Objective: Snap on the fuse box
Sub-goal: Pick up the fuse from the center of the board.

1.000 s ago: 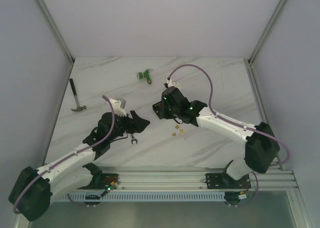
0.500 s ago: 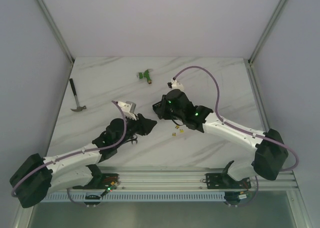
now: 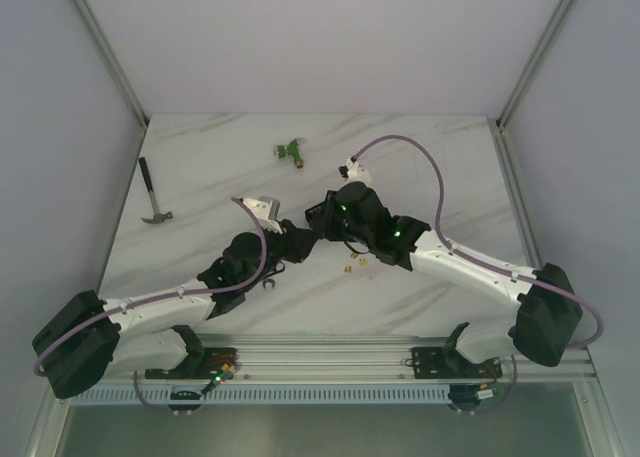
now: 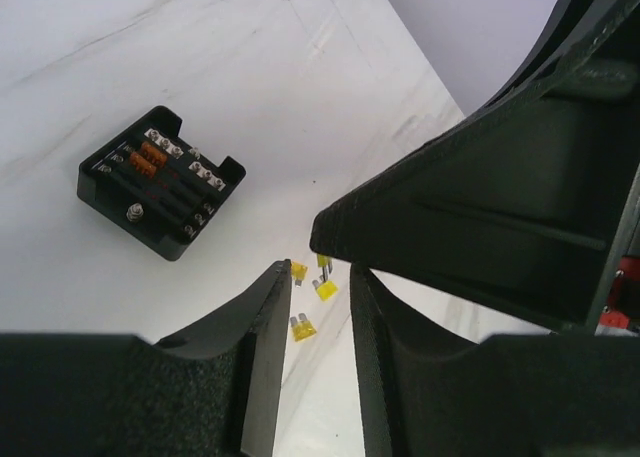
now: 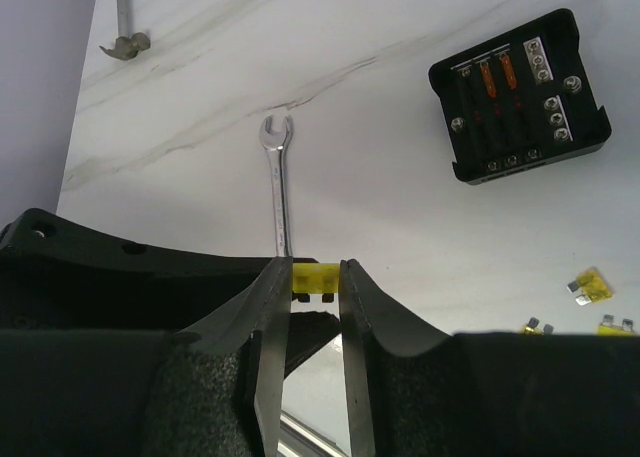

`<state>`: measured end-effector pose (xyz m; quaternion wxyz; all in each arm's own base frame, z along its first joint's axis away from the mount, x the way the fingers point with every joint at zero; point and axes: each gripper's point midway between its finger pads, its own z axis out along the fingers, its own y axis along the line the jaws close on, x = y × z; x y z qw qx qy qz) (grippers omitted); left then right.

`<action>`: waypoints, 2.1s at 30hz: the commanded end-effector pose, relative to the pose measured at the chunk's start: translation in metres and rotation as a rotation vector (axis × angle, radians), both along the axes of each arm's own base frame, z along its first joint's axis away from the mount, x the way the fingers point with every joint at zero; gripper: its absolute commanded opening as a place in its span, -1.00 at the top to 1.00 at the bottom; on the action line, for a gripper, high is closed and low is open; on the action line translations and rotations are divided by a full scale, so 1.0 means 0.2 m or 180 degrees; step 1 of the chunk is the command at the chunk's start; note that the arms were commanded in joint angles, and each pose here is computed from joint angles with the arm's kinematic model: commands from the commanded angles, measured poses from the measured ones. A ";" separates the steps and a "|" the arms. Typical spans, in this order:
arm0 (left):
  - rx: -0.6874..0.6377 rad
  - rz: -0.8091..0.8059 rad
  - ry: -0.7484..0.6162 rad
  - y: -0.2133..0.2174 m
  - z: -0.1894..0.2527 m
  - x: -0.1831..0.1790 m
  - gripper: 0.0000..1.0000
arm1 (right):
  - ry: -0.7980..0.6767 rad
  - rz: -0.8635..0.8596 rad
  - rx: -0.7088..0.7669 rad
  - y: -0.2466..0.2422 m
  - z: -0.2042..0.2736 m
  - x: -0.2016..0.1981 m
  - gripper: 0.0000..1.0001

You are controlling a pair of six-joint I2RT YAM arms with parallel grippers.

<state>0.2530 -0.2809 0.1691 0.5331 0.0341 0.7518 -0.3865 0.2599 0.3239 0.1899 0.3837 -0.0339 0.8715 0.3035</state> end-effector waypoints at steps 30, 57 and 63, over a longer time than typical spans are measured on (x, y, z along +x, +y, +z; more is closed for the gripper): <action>0.0181 0.0047 -0.0356 0.09 0.17 -0.01 1.00 | -0.1016 0.0323 -0.0338 -0.20 0.24 0.03 -0.49; 0.0067 -0.1694 -0.0382 0.00 0.36 -0.17 1.00 | -0.1636 0.2503 0.0088 -0.09 0.36 -0.12 -1.00; 0.0063 -0.1964 -0.0478 -0.02 0.41 -0.23 1.00 | -0.1758 0.2793 0.0266 -0.09 0.41 -0.20 -0.90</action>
